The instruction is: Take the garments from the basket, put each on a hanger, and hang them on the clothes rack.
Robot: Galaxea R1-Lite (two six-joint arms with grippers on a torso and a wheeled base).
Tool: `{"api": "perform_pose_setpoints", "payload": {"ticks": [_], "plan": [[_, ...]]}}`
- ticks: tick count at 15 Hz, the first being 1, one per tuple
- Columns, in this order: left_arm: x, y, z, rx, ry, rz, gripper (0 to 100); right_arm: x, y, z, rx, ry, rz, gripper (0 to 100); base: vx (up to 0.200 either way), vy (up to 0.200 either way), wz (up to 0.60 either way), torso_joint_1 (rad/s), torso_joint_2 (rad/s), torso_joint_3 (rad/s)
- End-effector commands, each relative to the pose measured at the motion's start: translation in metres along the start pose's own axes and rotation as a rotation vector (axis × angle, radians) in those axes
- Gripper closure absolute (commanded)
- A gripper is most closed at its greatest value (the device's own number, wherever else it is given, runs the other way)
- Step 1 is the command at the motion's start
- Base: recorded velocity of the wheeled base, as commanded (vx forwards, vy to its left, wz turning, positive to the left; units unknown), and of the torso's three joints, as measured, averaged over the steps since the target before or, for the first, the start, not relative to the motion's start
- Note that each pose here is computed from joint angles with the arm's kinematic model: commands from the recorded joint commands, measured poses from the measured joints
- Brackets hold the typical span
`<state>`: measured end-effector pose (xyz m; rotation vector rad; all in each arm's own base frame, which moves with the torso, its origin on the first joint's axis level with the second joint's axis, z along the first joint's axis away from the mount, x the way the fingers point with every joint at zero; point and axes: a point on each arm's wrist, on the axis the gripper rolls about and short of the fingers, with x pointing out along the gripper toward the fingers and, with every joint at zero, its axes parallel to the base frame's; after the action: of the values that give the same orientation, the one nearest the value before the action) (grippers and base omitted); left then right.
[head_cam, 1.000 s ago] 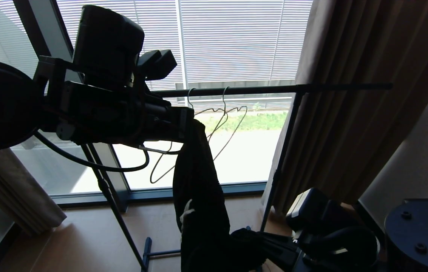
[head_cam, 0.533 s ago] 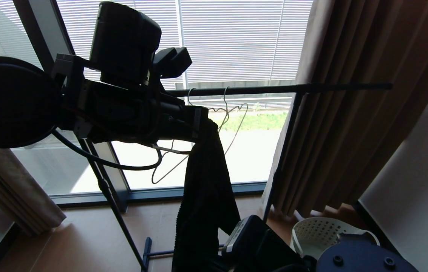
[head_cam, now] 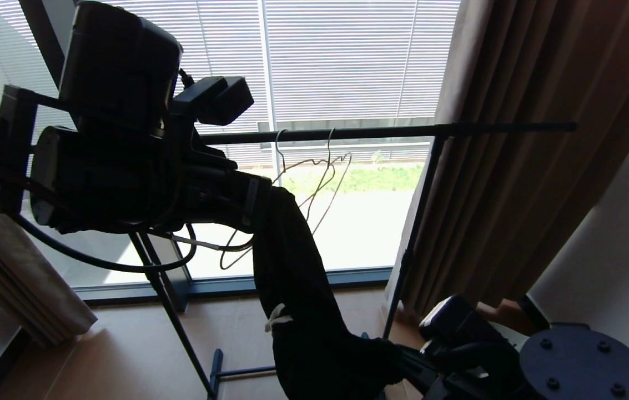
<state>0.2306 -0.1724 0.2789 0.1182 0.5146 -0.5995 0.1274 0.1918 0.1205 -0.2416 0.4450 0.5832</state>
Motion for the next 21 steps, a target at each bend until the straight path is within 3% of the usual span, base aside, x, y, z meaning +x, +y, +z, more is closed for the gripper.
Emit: {"api": "perform_pose_setpoints", "payload": {"ticks": [1, 4, 7, 8, 10, 13, 17, 21], "plan": [[-0.024, 0.001, -0.011, 0.009, 0.002, 0.002, 100, 0.001, -0.029, 0.015, 0.08, -0.049, -0.111, 100, 0.0, 0.0, 0.0, 0.0, 0.0, 0.0], [-0.036, 0.002, -0.044, 0.038, 0.082, -0.003, 100, 0.027, -0.056, 0.059, 0.183, -0.132, -0.223, 100, 0.0, 0.0, 0.0, 0.0, 0.0, 0.0], [-0.035, -0.004, -0.075, 0.041, 0.173, -0.026, 100, 0.051, -0.054, 0.102, 0.248, -0.192, -0.219, 100, 0.0, 0.0, 0.0, 0.0, 0.0, 0.0], [-0.034, -0.006, -0.079, 0.034, 0.188, -0.039, 100, 0.055, -0.054, 0.107, 0.255, -0.199, -0.218, 100, 0.0, 0.0, 0.0, 0.0, 0.0, 0.0], [-0.031, -0.027, -0.097, -0.009, 0.264, -0.145, 100, 0.077, -0.05, 0.13, 0.279, -0.22, -0.213, 100, 0.0, 0.0, 0.0, 0.0, 0.0, 0.0], [-0.029, -0.045, -0.105, -0.049, 0.327, -0.274, 100, 0.099, -0.04, 0.144, 0.291, -0.242, -0.195, 100, 0.0, 0.0, 0.0, 0.0, 0.0, 0.0], [-0.019, -0.064, -0.099, -0.083, 0.357, -0.354, 100, 0.107, -0.007, 0.144, 0.322, -0.238, -0.112, 100, 0.0, 0.0, 0.0, 0.0, 0.0, 0.0], [-0.018, -0.076, -0.093, -0.094, 0.371, -0.438, 100, 0.111, -0.001, 0.144, 0.355, -0.238, -0.097, 100, 0.0, 0.0, 0.0, 0.0, 0.0, 0.0]]}}
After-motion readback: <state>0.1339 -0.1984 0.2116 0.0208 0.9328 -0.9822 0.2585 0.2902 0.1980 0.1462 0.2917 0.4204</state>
